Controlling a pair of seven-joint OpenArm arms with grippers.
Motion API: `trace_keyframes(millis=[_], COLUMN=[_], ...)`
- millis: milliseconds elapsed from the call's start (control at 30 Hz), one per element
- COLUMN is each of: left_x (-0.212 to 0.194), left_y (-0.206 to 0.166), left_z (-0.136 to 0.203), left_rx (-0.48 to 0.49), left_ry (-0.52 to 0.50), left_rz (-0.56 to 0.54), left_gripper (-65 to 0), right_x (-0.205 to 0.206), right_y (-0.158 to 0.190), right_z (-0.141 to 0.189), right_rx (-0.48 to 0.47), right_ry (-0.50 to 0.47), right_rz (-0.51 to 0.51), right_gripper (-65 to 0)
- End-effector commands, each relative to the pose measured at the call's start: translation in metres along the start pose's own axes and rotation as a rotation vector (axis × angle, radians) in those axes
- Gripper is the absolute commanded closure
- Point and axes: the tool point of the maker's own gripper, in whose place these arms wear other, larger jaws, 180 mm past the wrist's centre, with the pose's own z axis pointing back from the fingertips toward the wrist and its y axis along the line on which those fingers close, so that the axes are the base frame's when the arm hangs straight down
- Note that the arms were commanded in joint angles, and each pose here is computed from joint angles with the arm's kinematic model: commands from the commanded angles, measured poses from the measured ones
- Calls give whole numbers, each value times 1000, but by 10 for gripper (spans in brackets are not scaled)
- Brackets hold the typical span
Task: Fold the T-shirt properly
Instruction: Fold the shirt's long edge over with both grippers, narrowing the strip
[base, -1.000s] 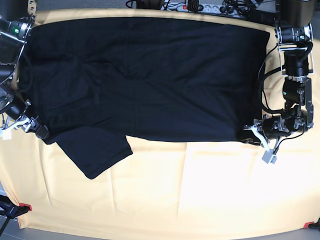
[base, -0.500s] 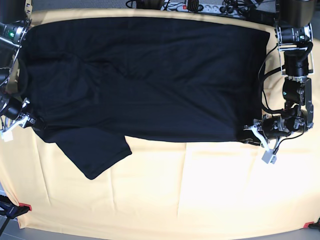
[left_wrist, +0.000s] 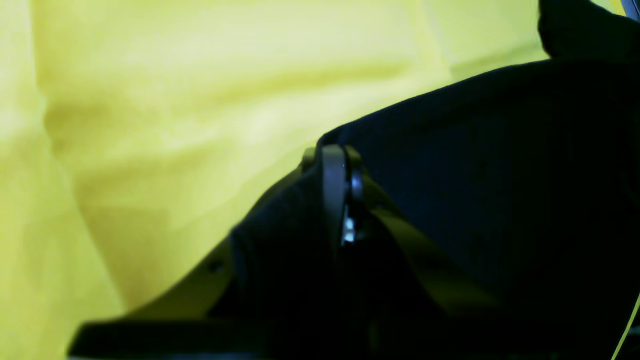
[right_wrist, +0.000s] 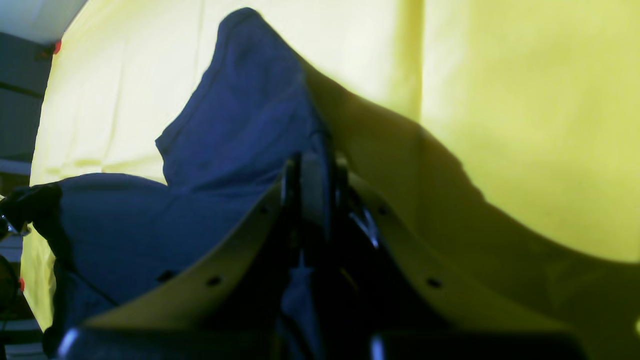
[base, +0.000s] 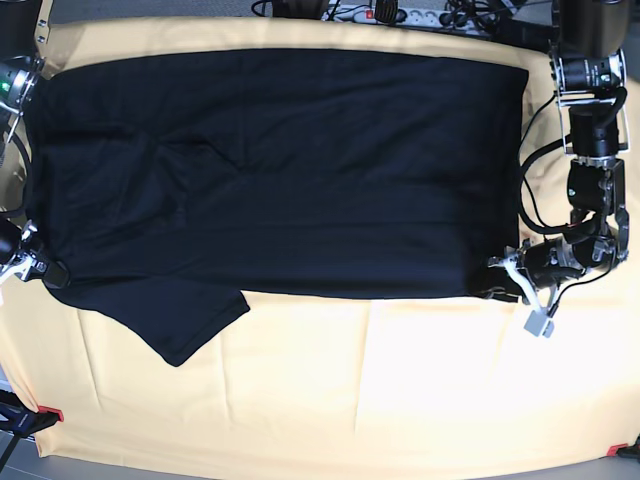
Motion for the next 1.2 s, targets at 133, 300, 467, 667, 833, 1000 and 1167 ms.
trace_keyframes(millis=[133, 300, 467, 667, 833, 1000, 1167], left_x=[62, 94, 96, 83, 78, 74, 56], left_y=[10, 8, 3, -21, -27, -33, -46], left_z=[15, 21, 21, 25, 37, 48, 59], left_rx=[71, 93, 72, -86, -154, -214, -321], left_ry=[-152, -210, -195, -160, -131, -112, -58], left_rz=[-110, -163, -186, -199, -152, -121, -75], left_gripper=[0, 0, 0, 0, 0, 0, 0], right_x=[37, 45, 51, 44, 18, 2, -1], right_y=[4, 7, 12, 26, 35, 45, 48], right_z=[13, 13, 13, 17, 25, 32, 42], right_rx=[2, 7, 13, 49, 33, 16, -6], right_ry=[-96, -114, -119, -83, -14, 28, 53], right_rz=[34, 43, 56, 98, 208, 313, 381], right_gripper=[0, 0, 0, 0, 0, 0, 0])
